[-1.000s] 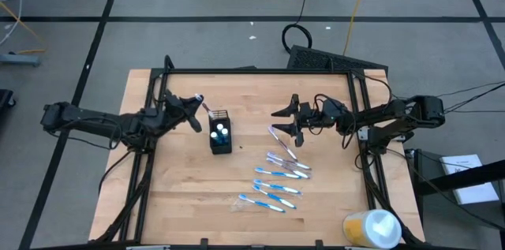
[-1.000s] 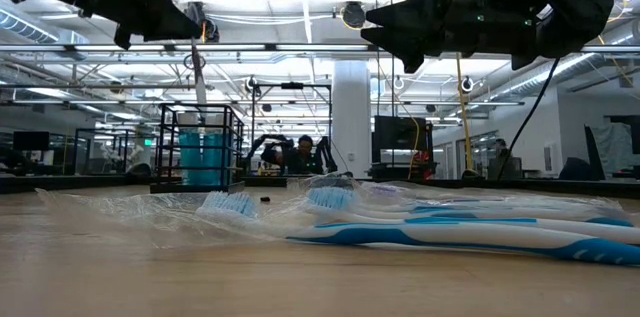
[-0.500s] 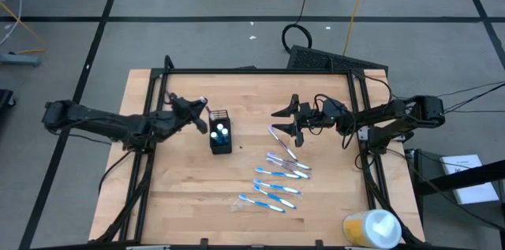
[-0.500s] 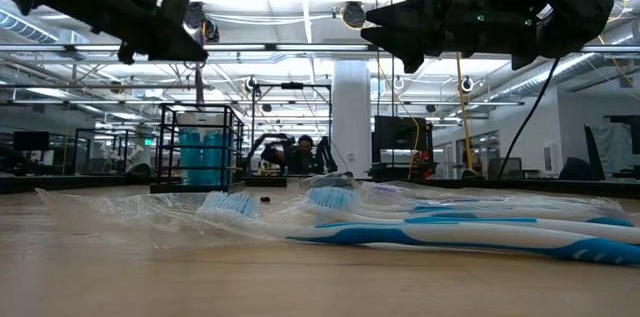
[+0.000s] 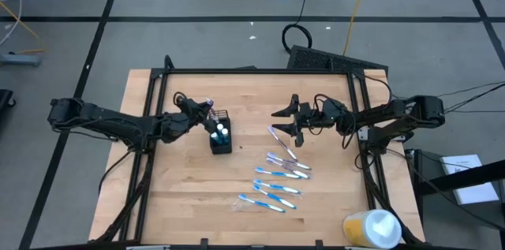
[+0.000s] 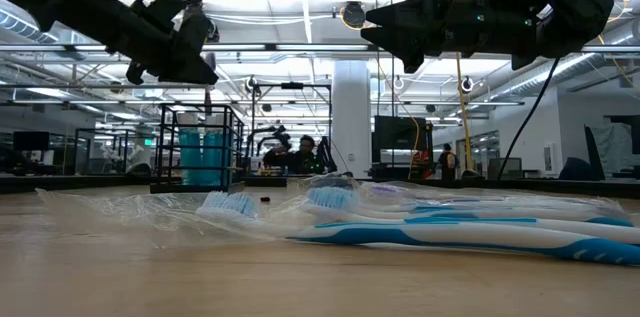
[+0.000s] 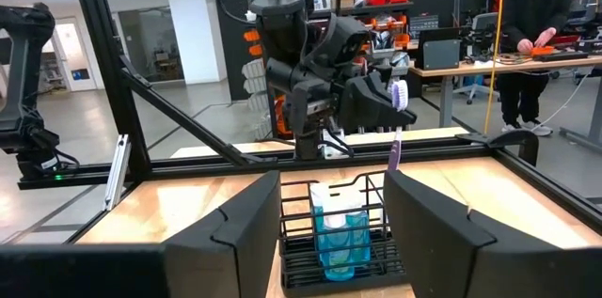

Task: Pick & Place toothbrushing station
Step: Put the purple toothbrush into the black organizer

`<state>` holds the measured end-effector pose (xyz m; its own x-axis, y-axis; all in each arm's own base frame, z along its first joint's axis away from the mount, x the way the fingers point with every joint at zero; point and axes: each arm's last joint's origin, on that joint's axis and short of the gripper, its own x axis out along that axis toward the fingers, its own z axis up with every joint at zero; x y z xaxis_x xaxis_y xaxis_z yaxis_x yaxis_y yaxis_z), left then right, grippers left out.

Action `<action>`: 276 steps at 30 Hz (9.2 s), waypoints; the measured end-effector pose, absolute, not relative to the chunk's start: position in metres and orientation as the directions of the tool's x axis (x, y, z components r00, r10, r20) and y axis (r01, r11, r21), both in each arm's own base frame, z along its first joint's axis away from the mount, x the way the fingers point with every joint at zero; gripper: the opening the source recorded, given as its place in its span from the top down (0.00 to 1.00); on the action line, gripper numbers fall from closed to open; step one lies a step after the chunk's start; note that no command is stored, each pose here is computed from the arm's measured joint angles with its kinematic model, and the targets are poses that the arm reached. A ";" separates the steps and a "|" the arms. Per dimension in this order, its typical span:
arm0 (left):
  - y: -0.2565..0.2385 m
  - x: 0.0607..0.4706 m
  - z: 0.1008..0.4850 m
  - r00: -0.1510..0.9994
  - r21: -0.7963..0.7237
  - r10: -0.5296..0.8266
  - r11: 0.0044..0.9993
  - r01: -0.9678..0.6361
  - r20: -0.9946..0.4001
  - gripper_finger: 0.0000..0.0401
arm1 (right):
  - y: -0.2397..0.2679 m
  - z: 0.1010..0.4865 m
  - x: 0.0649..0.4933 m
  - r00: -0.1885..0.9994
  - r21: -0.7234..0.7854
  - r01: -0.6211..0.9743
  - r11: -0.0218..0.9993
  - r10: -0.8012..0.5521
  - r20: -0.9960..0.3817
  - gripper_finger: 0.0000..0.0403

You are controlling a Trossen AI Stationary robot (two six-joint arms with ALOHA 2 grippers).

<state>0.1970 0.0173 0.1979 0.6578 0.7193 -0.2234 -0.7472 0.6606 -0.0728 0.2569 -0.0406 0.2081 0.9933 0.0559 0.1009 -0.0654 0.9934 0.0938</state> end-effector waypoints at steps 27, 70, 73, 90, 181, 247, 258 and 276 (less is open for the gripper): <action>0.018 0.199 0.196 0.645 -0.086 0.732 0.644 -0.760 -0.221 0.63 | -0.041 0.206 0.257 0.995 0.095 -0.064 0.993 0.056 0.084 0.55; 0.014 0.193 0.184 0.619 -0.022 0.719 0.646 -0.763 -0.316 0.46 | -0.041 0.205 0.257 0.996 0.095 -0.062 0.994 0.055 0.068 0.55; 0.014 0.193 0.184 0.618 -0.031 0.720 0.644 -0.765 -0.316 0.46 | -0.041 0.205 0.257 0.996 0.095 -0.061 0.994 0.055 0.066 0.55; 0.015 0.159 0.206 0.620 -0.078 0.720 0.631 -0.772 -0.310 0.46 | -0.041 0.204 0.257 0.996 0.096 -0.061 0.994 0.055 0.064 0.55; 0.020 0.156 0.238 0.731 -0.138 0.666 0.718 -0.682 -0.150 0.46 | -0.021 0.154 0.305 0.867 -0.011 0.190 0.982 -0.173 -0.468 1.00; 0.014 0.305 0.245 0.960 0.002 0.188 0.981 -0.193 0.208 0.51 | -0.017 0.227 0.312 0.966 -0.150 0.155 0.976 -0.119 0.229 1.00; 0.014 0.305 0.245 0.960 0.004 0.186 0.982 -0.191 0.210 0.84 | -0.017 0.226 0.313 0.969 -0.149 0.155 0.977 -0.121 0.215 1.00; 0.016 0.282 0.276 0.936 0.050 0.269 0.957 -0.287 0.228 0.87 | -0.016 0.225 0.313 0.973 -0.121 0.143 0.982 -0.117 0.201 0.80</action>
<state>0.2816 0.0163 0.2765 0.9358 0.2689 0.2278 -0.2871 0.9566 0.0504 0.3130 -0.0158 0.2245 0.9725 -0.1171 0.2013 0.1433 0.9822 -0.1212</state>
